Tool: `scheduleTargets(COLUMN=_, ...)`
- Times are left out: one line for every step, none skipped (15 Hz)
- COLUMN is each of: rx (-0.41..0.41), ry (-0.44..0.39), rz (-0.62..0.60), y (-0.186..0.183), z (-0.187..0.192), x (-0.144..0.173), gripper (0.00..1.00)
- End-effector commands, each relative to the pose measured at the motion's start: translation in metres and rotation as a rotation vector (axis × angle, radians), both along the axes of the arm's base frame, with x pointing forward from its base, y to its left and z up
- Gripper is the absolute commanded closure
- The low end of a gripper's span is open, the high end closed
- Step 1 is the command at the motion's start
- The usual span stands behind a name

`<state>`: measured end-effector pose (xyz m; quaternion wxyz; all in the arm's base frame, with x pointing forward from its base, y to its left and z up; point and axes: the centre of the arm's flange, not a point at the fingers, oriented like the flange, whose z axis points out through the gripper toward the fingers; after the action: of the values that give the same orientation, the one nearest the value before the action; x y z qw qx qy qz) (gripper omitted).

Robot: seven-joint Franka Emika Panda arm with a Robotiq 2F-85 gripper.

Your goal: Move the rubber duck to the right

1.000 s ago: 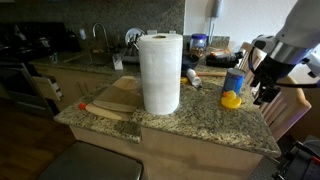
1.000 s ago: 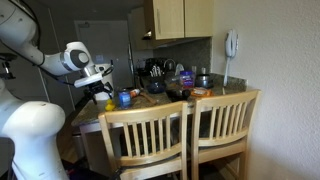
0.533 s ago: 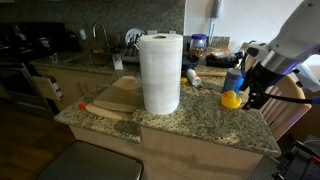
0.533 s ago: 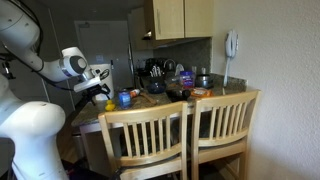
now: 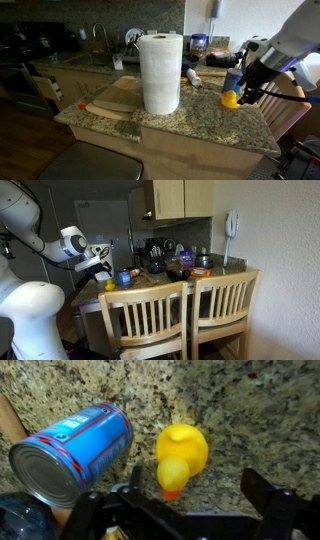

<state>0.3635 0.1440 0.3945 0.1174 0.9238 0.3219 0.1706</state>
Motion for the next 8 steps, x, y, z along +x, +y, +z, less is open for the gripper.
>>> scheduleTargets(rx=0.000, ry=0.000, rz=0.000, y=0.000, z=0.000, x=0.000, gripper=0.00)
scheduleTargets(rx=0.000, ry=0.000, rz=0.000, y=0.000, z=0.000, x=0.000, gripper=0.00)
scheduleTargets(rx=-0.016, ry=0.060, rz=0.015, y=0.000, z=0.000, x=0.004, gripper=0.00)
scheduleTargets(rx=-0.021, ry=0.096, rz=-0.017, y=-0.002, z=-0.003, x=0.013, gripper=0.00)
scheduleTargets(rx=-0.003, ry=0.048, rz=-0.090, y=-0.008, z=-0.005, x=0.024, gripper=0.00)
scheduleTargets(rx=0.007, ry=0.051, rz=-0.115, y=-0.012, z=-0.005, x=0.032, gripper=0.00)
scheduleTargets(rx=0.001, ry=0.036, rz=-0.064, y=-0.007, z=-0.001, x=0.007, gripper=0.00)
scheduleTargets(rx=0.006, ry=0.037, rz=-0.083, y=-0.011, z=-0.001, x=0.013, gripper=0.00)
